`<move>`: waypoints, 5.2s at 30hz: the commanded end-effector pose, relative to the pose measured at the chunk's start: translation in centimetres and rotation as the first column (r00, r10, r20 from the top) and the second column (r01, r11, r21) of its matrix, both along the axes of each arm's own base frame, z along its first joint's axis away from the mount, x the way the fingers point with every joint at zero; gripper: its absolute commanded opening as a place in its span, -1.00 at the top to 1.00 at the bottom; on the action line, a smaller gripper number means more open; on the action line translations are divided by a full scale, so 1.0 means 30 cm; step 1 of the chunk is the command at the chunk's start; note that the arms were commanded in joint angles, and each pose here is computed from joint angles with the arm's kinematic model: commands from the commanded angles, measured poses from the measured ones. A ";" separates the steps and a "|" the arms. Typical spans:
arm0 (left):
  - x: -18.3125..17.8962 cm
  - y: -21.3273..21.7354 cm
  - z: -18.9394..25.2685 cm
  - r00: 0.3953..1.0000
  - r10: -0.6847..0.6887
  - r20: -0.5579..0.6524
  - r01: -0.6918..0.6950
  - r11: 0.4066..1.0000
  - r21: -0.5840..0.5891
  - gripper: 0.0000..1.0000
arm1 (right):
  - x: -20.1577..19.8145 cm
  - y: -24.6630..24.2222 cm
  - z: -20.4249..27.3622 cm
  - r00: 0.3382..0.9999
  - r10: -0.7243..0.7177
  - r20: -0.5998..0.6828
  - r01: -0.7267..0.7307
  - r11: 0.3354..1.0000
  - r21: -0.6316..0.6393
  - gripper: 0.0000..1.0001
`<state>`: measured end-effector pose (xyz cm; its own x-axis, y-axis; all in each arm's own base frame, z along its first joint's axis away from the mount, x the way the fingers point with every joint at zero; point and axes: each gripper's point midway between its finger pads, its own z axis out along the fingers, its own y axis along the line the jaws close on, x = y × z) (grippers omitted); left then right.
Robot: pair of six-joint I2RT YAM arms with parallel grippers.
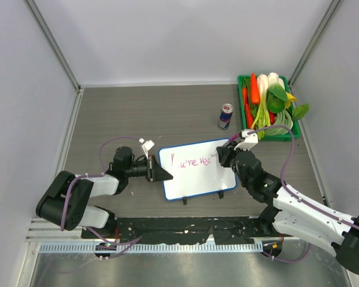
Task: Write a sentence on the whiteboard
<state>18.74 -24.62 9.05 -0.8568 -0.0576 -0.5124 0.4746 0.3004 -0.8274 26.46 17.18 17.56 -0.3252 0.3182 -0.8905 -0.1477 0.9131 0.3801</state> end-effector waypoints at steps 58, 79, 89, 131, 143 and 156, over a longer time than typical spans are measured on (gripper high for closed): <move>0.025 0.023 -0.083 0.994 0.086 -0.070 -0.079 0.993 0.087 1.00 | 0.015 -0.041 0.025 0.998 -0.067 0.018 0.067 0.998 -0.001 0.97; 0.026 0.020 -0.082 0.994 0.083 -0.069 -0.077 0.993 0.086 1.00 | -0.044 -0.042 -0.084 0.997 -0.014 -0.071 0.013 1.000 -0.016 0.97; 0.027 0.022 -0.084 0.994 0.084 -0.072 -0.078 0.993 0.087 1.00 | -0.055 -0.041 -0.073 0.997 0.001 -0.076 -0.002 1.000 -0.015 0.97; 0.027 0.022 -0.084 0.994 0.084 -0.072 -0.078 0.993 0.087 1.00 | 0.000 -0.033 -0.005 0.999 -0.033 -0.016 0.033 0.999 -0.030 0.97; 0.026 0.022 -0.085 0.994 0.084 -0.072 -0.078 0.993 0.087 1.00 | -0.010 -0.072 -0.024 0.997 -0.068 -0.031 0.066 0.995 -0.073 0.97; 0.025 0.022 -0.086 0.994 0.083 -0.075 -0.076 0.993 0.088 1.00 | 0.012 -0.094 0.004 0.993 -0.118 -0.013 0.117 0.990 -0.080 0.97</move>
<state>18.72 -24.63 8.97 -0.8583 -0.0555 -0.5102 0.4732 0.2992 -0.8286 26.09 15.44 16.66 -0.3467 0.2840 -0.8939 -0.0825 0.9401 0.3307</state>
